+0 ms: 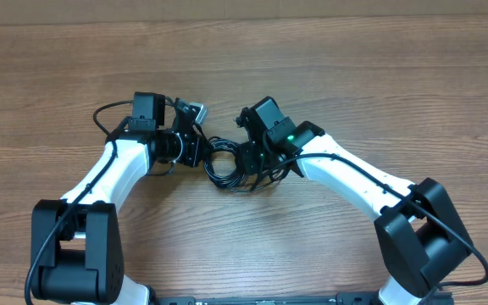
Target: Untangle cables
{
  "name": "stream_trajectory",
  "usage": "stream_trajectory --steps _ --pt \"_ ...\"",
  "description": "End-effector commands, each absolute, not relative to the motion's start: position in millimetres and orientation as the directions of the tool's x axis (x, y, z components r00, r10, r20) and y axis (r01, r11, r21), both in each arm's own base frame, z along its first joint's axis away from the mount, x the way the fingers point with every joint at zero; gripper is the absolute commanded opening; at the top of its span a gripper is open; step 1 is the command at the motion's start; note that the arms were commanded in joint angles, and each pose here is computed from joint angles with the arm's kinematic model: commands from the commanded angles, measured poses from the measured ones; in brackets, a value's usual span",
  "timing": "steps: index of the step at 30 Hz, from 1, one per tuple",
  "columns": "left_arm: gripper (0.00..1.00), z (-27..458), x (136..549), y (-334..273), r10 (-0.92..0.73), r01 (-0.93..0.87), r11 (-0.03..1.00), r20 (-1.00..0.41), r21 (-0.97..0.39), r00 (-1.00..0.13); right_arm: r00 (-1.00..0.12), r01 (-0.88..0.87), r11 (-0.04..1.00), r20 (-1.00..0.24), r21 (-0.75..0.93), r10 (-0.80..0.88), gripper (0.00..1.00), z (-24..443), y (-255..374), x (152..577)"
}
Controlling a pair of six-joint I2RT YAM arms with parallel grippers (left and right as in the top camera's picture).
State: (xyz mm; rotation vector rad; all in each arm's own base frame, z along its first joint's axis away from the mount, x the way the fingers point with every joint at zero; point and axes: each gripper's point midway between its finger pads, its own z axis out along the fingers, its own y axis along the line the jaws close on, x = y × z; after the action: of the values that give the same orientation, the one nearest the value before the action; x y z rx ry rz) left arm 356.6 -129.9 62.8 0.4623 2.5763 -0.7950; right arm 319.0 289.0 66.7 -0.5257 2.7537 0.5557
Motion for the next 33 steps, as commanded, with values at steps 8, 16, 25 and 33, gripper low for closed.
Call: stream_trajectory --steps 8,16,25,33 --pt "0.04 86 367 -133 0.158 0.432 0.768 -0.513 -0.473 -0.844 -0.911 -0.376 0.834 -0.326 0.403 -0.254 0.23 73 306 312" --pt "0.04 86 367 -133 0.158 0.432 0.768 -0.513 -0.473 -0.843 -0.926 -0.357 0.813 -0.290 0.460 -0.243 0.19 75 313 304" --pt "0.04 85 368 -131 0.159 0.428 0.776 -0.512 -0.464 -0.844 -0.832 -0.479 0.827 -0.453 0.294 -0.320 0.25 72 306 337" --pt "0.04 85 368 -131 0.159 0.428 0.775 -0.512 -0.464 -0.844 -0.900 -0.415 0.796 -0.328 0.440 -0.287 0.25 65 315 307"
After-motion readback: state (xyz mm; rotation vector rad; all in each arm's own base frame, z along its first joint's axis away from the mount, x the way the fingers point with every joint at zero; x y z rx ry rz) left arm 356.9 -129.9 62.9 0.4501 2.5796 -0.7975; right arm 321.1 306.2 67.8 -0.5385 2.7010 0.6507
